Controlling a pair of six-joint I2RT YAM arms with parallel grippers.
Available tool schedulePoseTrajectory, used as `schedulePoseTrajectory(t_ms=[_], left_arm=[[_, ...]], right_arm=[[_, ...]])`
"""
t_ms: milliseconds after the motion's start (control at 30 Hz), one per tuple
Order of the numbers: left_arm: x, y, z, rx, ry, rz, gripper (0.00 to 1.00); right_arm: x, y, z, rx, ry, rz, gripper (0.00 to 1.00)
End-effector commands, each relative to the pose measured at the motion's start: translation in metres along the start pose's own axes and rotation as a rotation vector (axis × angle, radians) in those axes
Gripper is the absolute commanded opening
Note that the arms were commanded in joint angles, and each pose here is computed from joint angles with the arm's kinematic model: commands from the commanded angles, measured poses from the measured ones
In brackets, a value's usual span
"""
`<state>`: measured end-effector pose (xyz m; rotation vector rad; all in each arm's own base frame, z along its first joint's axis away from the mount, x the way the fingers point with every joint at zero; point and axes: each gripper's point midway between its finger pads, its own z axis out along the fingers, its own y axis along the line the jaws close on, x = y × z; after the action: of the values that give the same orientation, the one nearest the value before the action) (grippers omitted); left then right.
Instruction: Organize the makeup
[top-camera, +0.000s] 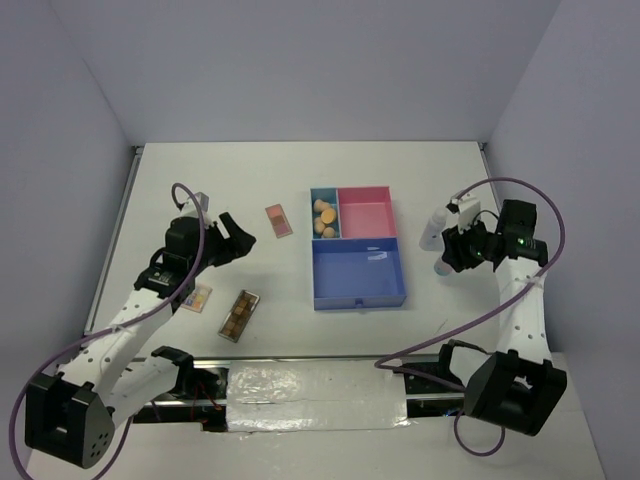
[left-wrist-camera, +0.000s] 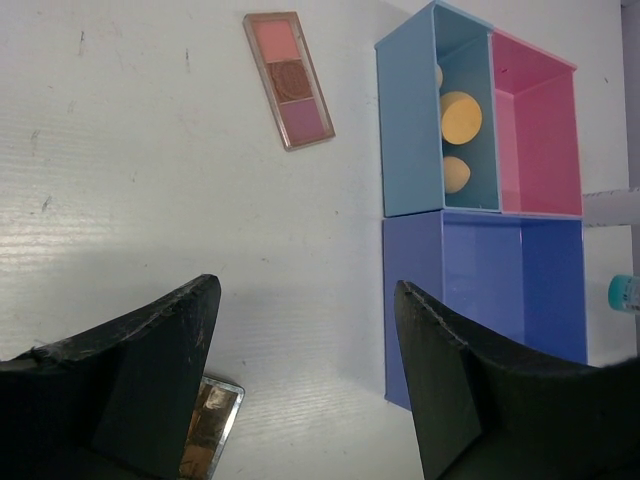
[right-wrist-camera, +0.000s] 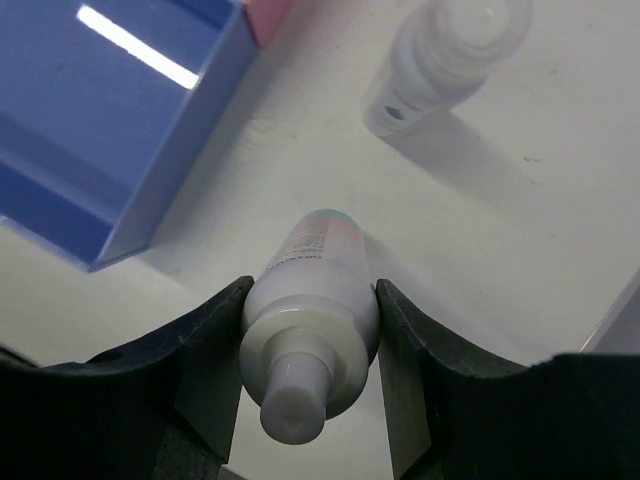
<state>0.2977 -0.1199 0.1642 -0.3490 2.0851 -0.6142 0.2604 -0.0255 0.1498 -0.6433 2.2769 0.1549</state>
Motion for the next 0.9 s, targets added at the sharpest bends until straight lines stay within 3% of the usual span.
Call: schedulePoseTrajectory(t_ms=[0, 133, 433, 567, 867], left_arm=[[-0.004, 0.0, -0.001, 0.004, -0.028, -0.018, 0.82], [-0.005, -0.001, -0.002, 0.004, -0.026, -0.009, 0.82], [-0.007, 0.0, -0.01, -0.003, -0.037, -0.017, 0.83], [-0.004, 0.002, -0.014, -0.003, -0.037, -0.023, 0.83], [-0.008, -0.001, -0.022, 0.003, -0.044, -0.021, 0.83]], right_arm=[[-0.026, 0.031, -0.024, -0.152, -0.08, -0.128, 0.17], [-0.046, 0.059, -0.029, -0.256, -0.13, -0.242, 0.17], [-0.114, 0.103, -0.033, -0.321, -0.203, -0.39, 0.16], [-0.127, 0.116, -0.018, -0.304, -0.156, -0.453, 0.15], [-0.117, 0.146, 0.034, -0.273, 0.121, -0.704, 0.14]])
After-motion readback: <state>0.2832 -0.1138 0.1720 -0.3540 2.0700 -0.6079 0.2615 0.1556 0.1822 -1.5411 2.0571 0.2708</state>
